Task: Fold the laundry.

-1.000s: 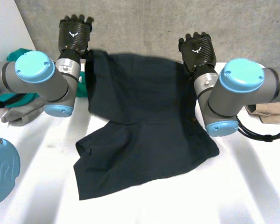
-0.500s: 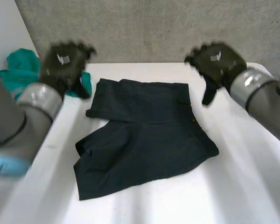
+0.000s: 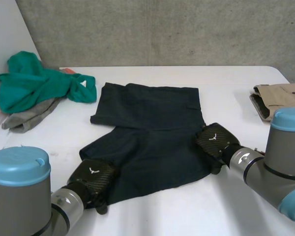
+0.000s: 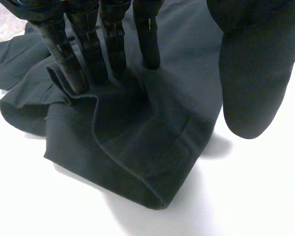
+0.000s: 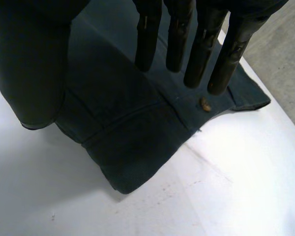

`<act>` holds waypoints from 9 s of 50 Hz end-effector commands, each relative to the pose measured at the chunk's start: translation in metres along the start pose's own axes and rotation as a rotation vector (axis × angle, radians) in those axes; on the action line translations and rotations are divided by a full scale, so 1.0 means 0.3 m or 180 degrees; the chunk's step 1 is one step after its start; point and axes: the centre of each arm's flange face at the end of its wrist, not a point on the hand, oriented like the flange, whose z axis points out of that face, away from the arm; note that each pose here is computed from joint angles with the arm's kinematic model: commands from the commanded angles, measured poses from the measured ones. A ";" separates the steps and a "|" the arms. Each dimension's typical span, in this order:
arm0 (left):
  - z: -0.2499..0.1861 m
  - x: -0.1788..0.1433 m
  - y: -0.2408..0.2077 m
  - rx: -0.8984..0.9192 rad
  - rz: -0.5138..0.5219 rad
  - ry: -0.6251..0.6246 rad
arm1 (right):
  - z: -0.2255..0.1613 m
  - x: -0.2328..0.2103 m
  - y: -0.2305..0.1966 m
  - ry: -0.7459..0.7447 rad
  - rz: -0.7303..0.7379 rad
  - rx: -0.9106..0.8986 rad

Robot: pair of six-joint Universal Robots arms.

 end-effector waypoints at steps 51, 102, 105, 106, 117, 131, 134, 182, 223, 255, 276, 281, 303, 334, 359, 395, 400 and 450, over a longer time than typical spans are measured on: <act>-0.155 0.072 -0.103 -0.0182 0.0566 0.0207 | -0.312 0.042 -0.028 -0.0549 -0.0364 -0.1013; 0.376 -0.215 -0.466 0.1729 0.0728 -0.1374 | 0.037 0.363 -0.265 0.1250 0.0624 0.0716; 0.321 -0.201 -0.450 0.1710 0.0641 -0.1303 | -0.010 0.306 -0.213 0.0956 0.0785 0.0289; 0.308 -0.197 -0.444 0.1698 0.0621 -0.1285 | -0.016 0.287 -0.193 0.0872 0.0826 0.0162; 0.244 -0.103 -0.360 0.1552 0.0550 -0.1000 | -0.039 0.103 -0.017 0.0360 0.0977 -0.0214; 0.234 -0.073 -0.356 0.1566 0.0520 -0.0919 | 0.099 0.102 0.084 0.0835 0.0721 -0.0064; 0.225 -0.074 -0.362 0.1593 0.0461 -0.0910 | 0.093 0.127 0.087 0.0915 0.0715 -0.0082; -0.002 -0.317 -0.401 0.1835 -0.0070 -0.1497 | 0.073 -0.458 -0.421 -0.0686 -0.1123 0.1835; 0.293 -0.096 -0.314 0.0368 -0.0433 -0.0274 | 0.231 -0.054 -0.377 -0.0263 0.2144 0.0147; 0.290 -0.018 -0.200 0.0272 -0.0058 -0.0420 | 0.224 -0.169 -0.231 0.0052 0.0978 0.0166; 0.125 -0.117 -0.491 0.1279 -0.0141 -0.0413 | 0.051 -0.053 -0.372 0.0429 0.1024 0.0651; 0.068 -0.135 -0.574 0.1694 -0.0035 0.0006 | -0.063 -0.083 -0.353 0.0493 0.0966 0.0809; 0.051 -0.104 -0.581 0.1741 0.0122 0.0913 | -0.003 -0.424 -0.110 0.0285 0.0456 0.1140; 0.042 -0.101 -0.579 0.1742 0.0096 0.0924 | 0.164 -0.279 -0.272 0.0606 0.0448 0.1370; 0.010 -0.129 -0.660 0.1978 -0.0049 0.0901 | 0.145 0.656 -0.330 0.1685 0.1010 0.2520; -0.007 -0.049 -0.662 0.2043 0.0016 0.1032 | 0.121 1.033 0.802 0.1777 0.0724 0.1907; -0.010 -0.045 -0.661 0.2046 0.0023 0.1040 | 0.102 1.046 0.771 0.1808 0.0654 0.1894; 0.237 -0.814 -0.623 0.2144 0.0392 -0.1447 | -0.189 0.492 -0.290 0.1262 0.0363 0.2282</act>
